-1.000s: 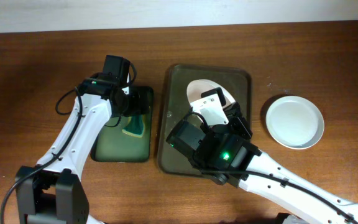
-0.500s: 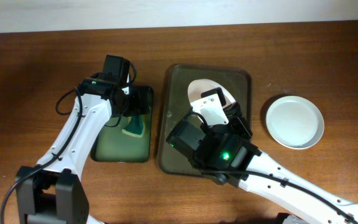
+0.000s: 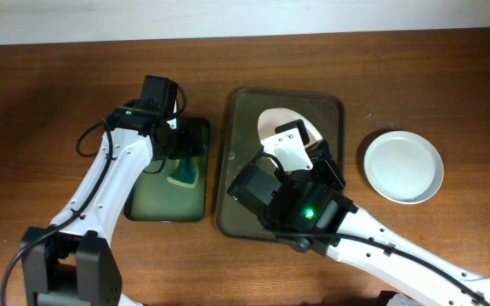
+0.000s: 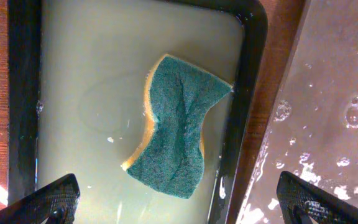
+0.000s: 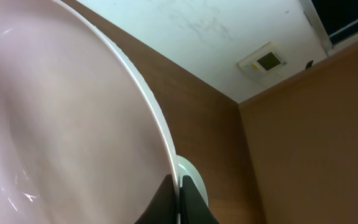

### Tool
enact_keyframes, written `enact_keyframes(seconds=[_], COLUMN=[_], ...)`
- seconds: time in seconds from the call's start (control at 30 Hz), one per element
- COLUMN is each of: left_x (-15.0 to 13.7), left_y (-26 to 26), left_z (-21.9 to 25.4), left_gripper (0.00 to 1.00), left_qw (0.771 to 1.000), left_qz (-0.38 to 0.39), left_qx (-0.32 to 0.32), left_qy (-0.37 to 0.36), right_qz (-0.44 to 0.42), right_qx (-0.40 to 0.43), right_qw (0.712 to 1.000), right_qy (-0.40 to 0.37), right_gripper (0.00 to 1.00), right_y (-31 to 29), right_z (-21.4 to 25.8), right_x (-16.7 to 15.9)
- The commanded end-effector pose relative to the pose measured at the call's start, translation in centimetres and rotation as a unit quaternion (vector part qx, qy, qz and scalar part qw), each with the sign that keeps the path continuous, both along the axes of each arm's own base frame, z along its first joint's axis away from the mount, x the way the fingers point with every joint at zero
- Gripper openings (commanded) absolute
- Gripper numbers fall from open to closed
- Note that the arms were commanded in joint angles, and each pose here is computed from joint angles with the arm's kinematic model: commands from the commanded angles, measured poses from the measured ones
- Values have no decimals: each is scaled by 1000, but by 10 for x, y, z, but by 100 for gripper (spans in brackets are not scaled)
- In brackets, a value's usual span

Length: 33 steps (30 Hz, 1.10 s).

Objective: Clean dirty plates on tray and stack at the side
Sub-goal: 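Lift the cleaned plate with the right gripper and stack it on the side plates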

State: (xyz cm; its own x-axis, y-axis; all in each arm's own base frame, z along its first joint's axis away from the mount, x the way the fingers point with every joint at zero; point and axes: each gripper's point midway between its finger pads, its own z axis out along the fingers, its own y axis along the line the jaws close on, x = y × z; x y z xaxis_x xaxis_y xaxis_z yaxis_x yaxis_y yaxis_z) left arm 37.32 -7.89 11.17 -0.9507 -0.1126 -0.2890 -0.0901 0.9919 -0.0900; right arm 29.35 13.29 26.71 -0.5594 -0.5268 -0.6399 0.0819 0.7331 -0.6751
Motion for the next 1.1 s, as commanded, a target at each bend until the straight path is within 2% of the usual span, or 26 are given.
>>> enact_keyframes(seconds=[0.0,0.43,0.53,0.6,0.7,0.77,0.83,0.97,1.07], left_x=[4,4,4,4,4,4,4,4,4], left_y=[-1,-1,-1,-1,-1,-1,-1,-1,-1], left_z=[10,10,10,10,10,10,10,10,10], left_gripper=[99,99,99,99,99,99,99,99,99], left_qw=[1000,1000,1000,1000,1000,1000,1000,1000,1000], left_qz=[-3,-2,-3,-3,-3,-3,-3,-3,-3], left_qx=[-6,-6,-6,-6,-6,-6,-6,-6,-6], left_qy=[-13,-13,-13,-13,-13,-13,-13,-13,-13], right_qz=[-8,-9,-32,-52,-93,-114,-126,-204,-293], right_qx=[10,23,79,136,225,294,343,452,489], right_qw=[999,999,995,989,966,934,910,848,807], right_qy=[-30,-38,-46,-5,85,165,197,187,156], right_gripper=[4,4,4,4,4,4,4,4,4], right_y=[-2,0,-3,-11,-35,-66,-91,-171,-239], right_z=[18,19,13,-7,-41,-65,-74,-83,-95], right_x=[0,2,6,14,26,33,37,38,25])
